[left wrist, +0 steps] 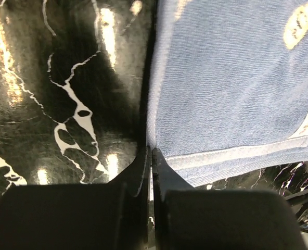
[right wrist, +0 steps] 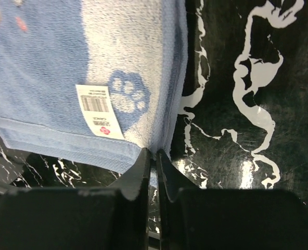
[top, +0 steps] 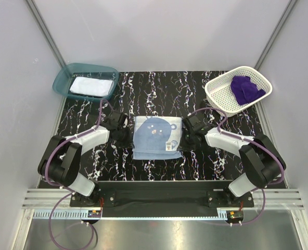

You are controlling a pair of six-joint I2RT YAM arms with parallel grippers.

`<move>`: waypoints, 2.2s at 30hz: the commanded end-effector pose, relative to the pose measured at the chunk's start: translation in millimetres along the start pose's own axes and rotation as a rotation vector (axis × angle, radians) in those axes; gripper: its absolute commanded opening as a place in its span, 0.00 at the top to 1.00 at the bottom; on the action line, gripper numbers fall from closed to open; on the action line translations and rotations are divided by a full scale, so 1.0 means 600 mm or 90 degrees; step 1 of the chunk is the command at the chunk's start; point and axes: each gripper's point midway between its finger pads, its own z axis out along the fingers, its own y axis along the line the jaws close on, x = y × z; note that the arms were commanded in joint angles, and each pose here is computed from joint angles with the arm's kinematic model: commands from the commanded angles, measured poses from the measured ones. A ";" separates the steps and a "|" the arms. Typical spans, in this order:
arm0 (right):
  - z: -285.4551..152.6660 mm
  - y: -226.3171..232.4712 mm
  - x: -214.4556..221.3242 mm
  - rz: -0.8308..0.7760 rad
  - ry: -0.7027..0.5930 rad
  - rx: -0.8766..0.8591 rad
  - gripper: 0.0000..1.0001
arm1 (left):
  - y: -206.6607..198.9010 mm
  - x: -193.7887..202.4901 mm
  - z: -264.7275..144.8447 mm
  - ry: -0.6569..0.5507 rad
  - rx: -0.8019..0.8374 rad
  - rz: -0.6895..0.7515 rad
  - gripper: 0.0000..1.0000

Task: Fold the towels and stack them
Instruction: Fold the towel

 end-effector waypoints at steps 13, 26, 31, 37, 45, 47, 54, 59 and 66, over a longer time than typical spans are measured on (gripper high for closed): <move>-0.015 0.015 -0.022 -0.026 -0.031 -0.002 0.78 | -0.050 -0.029 -0.034 -0.032 -0.010 0.050 1.00; -0.010 0.019 -0.025 -0.032 -0.029 -0.004 1.00 | -0.042 -0.022 -0.027 -0.022 -0.022 0.064 0.84; -0.009 0.021 -0.025 -0.033 -0.030 -0.007 1.00 | -0.044 -0.015 -0.017 -0.014 -0.006 0.062 0.82; -0.012 0.023 -0.027 -0.034 -0.032 -0.010 1.00 | -0.045 -0.008 -0.009 -0.002 0.002 0.054 0.96; -0.058 0.051 -0.057 -0.075 -0.055 -0.021 1.00 | -0.056 -0.031 -0.046 -0.021 -0.022 0.056 1.00; -0.085 0.053 -0.056 -0.083 -0.055 -0.020 1.00 | -0.072 -0.044 -0.083 -0.047 -0.012 0.053 1.00; -0.088 0.029 -0.005 -0.086 -0.033 -0.062 1.00 | -0.052 0.015 -0.091 -0.046 0.018 0.027 1.00; -0.039 -0.006 0.043 -0.049 0.005 -0.064 1.00 | -0.023 0.081 -0.039 0.002 0.039 -0.012 1.00; -0.021 -0.027 0.048 -0.047 0.003 -0.036 1.00 | -0.001 0.090 -0.022 0.011 0.010 -0.006 1.00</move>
